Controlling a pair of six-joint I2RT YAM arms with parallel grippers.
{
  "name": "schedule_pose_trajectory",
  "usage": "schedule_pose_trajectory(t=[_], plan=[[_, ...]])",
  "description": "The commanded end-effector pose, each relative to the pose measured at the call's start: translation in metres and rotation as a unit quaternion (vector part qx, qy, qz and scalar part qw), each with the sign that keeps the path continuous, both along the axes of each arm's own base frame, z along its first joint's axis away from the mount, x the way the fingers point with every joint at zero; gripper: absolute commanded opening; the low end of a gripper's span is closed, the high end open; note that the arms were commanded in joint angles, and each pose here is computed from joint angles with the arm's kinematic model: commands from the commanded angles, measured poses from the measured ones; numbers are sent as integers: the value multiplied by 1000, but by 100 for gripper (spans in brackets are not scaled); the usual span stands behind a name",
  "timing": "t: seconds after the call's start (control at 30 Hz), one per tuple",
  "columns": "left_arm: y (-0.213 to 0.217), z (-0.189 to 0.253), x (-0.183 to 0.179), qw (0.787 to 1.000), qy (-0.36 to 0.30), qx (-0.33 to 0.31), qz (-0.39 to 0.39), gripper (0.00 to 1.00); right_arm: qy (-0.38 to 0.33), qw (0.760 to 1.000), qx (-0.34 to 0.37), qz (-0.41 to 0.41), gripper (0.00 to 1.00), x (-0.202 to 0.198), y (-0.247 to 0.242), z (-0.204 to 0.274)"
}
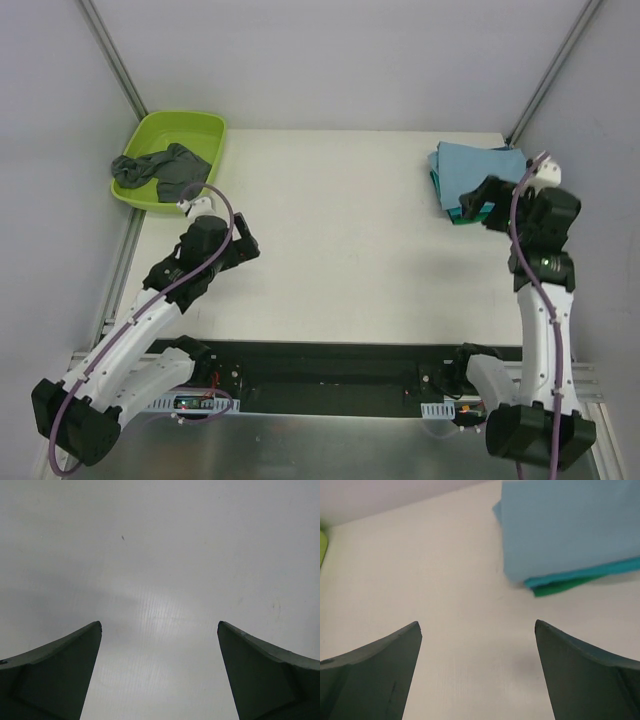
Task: Fold and stack the t-shirts
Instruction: Put the neatly folded tshirt into the corner of the board with the right arm
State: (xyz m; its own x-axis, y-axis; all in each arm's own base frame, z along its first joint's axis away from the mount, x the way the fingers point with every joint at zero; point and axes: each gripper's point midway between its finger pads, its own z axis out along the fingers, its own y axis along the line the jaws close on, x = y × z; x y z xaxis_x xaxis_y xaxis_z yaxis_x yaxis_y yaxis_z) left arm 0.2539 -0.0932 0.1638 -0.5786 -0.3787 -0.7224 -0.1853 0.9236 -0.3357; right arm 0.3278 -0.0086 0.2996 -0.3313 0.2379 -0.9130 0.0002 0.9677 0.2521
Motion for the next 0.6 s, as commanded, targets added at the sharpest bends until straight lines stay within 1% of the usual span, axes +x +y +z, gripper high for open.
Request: schedule_pose_trajectory(t=[0.0,0.13,0.17,0.23,0.33,0.4,0.47,0.57], plan=[[4,-16,-16,1000,13,-15,5,99,21,993,105,55,96,-29,41,-71],[12,-26,-24,1000,6,-19,21,99,26,990,122,57,96,-58,50,-119],[14,-28,-26,1000,3,-20,24,99,33,990,124,56,96,-65,51,-138],[19,-34,-29,999,0,-24,40,99,15,990,132,39,96,-68,48,-150],[25,-40,-33,998,-6,-22,50,99,-3,992,126,25,96,-74,44,-160],[27,-42,-36,998,-12,-27,53,99,-18,993,120,10,96,-74,39,-157],[27,-43,-38,997,-17,-38,59,99,-23,992,120,12,96,-75,40,-156],[26,-42,-38,998,-20,-36,53,99,-24,992,125,5,96,-75,39,-156]])
